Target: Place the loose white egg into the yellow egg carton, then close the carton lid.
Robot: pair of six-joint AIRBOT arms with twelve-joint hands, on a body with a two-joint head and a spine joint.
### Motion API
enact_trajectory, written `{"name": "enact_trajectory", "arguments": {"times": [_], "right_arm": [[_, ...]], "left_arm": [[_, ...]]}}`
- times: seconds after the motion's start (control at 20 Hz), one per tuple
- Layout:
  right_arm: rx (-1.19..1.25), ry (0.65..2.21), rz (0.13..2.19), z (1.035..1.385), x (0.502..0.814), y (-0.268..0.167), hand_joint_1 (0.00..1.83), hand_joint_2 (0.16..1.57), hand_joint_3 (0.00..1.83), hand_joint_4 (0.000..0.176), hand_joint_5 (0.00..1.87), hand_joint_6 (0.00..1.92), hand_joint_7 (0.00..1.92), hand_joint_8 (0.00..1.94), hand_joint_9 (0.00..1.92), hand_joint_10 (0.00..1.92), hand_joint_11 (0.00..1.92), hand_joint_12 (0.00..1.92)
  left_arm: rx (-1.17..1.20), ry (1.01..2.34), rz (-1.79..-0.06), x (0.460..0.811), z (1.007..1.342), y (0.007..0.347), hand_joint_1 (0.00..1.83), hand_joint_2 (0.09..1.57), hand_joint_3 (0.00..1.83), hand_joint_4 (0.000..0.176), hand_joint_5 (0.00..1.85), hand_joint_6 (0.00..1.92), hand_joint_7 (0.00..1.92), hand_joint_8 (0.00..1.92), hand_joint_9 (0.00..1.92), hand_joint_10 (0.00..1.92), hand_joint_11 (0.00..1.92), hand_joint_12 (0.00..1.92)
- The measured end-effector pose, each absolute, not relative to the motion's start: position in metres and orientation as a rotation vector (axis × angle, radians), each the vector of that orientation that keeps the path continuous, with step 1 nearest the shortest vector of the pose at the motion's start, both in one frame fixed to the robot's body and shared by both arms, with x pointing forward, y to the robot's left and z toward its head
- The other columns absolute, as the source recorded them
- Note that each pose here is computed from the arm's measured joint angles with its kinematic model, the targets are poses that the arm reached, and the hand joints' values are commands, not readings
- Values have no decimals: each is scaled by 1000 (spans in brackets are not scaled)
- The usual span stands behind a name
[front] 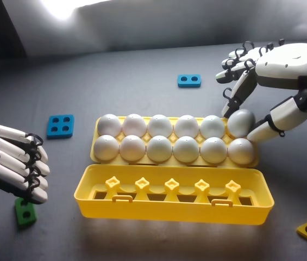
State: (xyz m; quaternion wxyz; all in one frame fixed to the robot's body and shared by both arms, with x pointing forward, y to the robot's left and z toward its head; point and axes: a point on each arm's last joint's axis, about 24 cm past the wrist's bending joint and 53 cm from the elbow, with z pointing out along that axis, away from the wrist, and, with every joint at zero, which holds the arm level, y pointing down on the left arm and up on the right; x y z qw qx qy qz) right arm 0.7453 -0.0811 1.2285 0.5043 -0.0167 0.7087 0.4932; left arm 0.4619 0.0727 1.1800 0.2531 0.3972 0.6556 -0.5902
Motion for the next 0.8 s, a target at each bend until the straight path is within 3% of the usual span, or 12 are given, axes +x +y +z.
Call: {"name": "enact_trajectory", "arguments": {"times": [0.8], "right_arm": [[-63,1681,1229,1238,741,-74,695,841,0,176,773,0,276,5,89,13,0,0]], "left_arm": [[1080,1783,-1604,462,1180,73,0,1241,1,0,372,2,364,2,282,0,0,530]]}}
